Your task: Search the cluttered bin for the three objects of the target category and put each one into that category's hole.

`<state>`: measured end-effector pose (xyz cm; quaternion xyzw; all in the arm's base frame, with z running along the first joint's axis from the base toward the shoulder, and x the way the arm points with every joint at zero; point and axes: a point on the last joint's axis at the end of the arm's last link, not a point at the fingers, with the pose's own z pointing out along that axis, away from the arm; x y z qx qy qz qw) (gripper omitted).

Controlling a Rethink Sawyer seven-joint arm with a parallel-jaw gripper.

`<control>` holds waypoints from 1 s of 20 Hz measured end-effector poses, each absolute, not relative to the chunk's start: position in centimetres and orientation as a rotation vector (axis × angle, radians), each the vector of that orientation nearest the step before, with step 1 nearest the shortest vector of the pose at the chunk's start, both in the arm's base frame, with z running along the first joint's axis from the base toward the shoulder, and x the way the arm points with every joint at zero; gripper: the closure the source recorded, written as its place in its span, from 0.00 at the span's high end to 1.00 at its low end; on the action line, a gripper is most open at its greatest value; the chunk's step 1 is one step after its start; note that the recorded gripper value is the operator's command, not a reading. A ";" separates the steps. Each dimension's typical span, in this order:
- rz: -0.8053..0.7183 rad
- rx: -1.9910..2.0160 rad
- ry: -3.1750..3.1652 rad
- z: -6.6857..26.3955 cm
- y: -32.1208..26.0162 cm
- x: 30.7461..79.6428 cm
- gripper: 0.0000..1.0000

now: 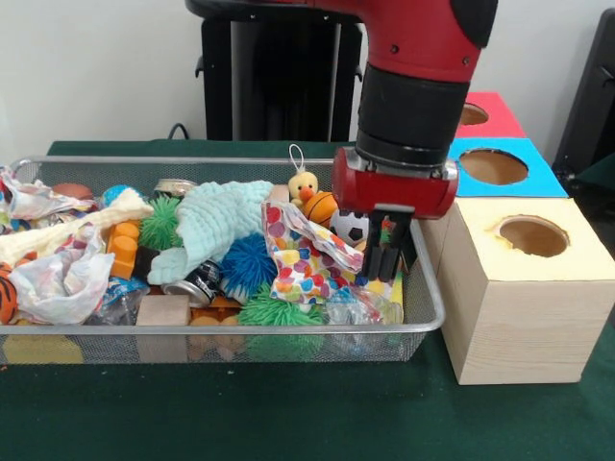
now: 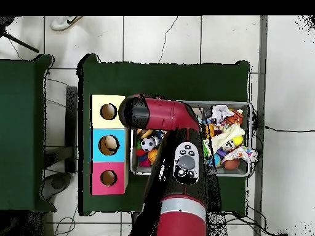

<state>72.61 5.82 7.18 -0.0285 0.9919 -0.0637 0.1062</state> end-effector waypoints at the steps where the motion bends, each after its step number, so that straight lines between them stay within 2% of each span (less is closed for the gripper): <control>1: -0.187 -0.080 2.916 7.6 5.7 72.7 0.00; 8: -0.179 -0.055 2.901 8.9 4.7 73.1 0.00; 20: -0.165 -0.030 2.909 8.4 2.6 73.1 0.00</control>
